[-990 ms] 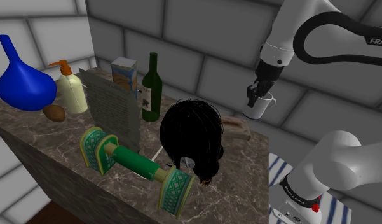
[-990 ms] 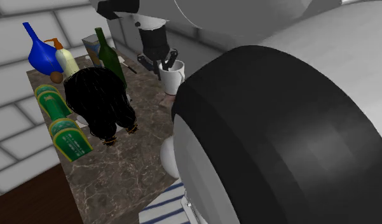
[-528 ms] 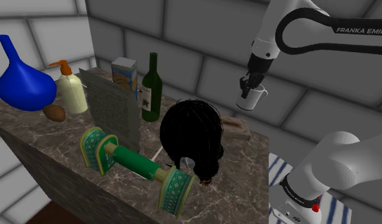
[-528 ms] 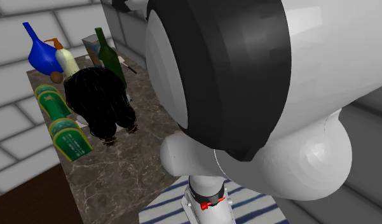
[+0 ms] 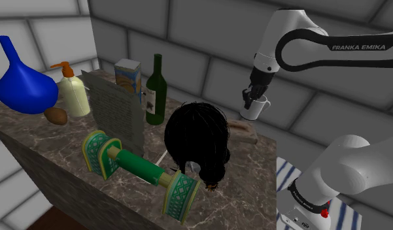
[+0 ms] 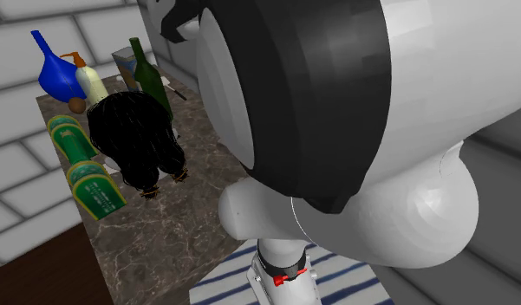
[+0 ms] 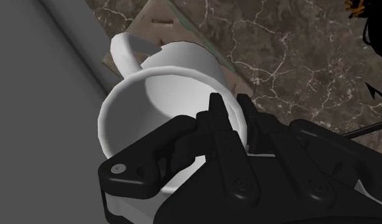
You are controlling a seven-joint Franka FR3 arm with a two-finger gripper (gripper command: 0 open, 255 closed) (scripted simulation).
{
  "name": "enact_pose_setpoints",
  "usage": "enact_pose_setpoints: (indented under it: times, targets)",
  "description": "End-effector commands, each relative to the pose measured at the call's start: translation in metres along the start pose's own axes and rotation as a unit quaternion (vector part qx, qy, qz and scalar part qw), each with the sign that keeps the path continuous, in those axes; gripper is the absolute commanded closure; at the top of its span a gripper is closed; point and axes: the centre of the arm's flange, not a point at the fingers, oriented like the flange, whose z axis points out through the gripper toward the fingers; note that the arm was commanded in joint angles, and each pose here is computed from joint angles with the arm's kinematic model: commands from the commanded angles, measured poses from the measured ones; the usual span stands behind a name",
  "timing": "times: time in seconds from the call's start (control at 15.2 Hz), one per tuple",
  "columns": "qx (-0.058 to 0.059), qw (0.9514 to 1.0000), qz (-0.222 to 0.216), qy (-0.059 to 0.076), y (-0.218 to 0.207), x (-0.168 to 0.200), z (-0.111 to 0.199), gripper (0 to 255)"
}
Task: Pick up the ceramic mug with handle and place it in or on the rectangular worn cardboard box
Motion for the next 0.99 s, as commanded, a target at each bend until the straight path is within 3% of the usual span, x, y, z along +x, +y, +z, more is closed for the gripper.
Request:
enact_pose_setpoints:
  times: [0.0, 0.33, 0.86, 0.92]
  targets:
    - [0.000, 1.0000, 0.000, 0.000, 0.000, 0.000, 0.010, 255]
    - [0.000, 1.0000, 0.000, 0.000, -0.002, 0.000, 0.040, 255]
    - [0.000, 1.0000, 0.000, 0.000, -0.002, 0.000, 0.040, 255]
    - [0.000, 1.0000, 0.000, 0.000, -0.002, 0.000, 0.040, 0]
